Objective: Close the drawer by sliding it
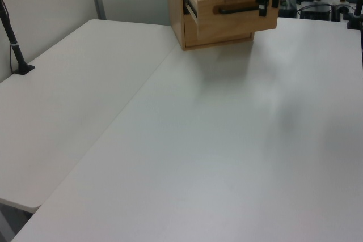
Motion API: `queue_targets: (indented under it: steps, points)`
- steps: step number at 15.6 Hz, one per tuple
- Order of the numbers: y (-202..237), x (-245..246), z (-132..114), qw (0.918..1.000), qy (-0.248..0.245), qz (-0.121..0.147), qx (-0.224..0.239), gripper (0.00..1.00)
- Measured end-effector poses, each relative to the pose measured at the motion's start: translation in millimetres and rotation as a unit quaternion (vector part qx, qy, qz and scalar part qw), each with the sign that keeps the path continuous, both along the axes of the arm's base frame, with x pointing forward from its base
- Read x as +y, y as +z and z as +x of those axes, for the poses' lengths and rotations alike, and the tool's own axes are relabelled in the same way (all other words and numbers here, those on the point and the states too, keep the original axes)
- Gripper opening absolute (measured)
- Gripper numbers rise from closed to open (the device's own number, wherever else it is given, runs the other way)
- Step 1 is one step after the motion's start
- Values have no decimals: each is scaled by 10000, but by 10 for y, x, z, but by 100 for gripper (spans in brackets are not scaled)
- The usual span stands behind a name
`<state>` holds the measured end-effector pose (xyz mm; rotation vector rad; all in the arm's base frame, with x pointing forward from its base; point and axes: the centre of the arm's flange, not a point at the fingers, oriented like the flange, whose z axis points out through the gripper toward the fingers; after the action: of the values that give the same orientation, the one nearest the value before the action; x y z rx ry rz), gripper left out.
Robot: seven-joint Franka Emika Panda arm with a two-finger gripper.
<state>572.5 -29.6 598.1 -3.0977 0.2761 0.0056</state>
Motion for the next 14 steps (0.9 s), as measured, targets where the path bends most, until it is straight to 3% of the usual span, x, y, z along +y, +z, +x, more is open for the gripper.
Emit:
queue_targets:
  steps: [14]
  points:
    - [0,0,0,10000,-4,-1,1,97]
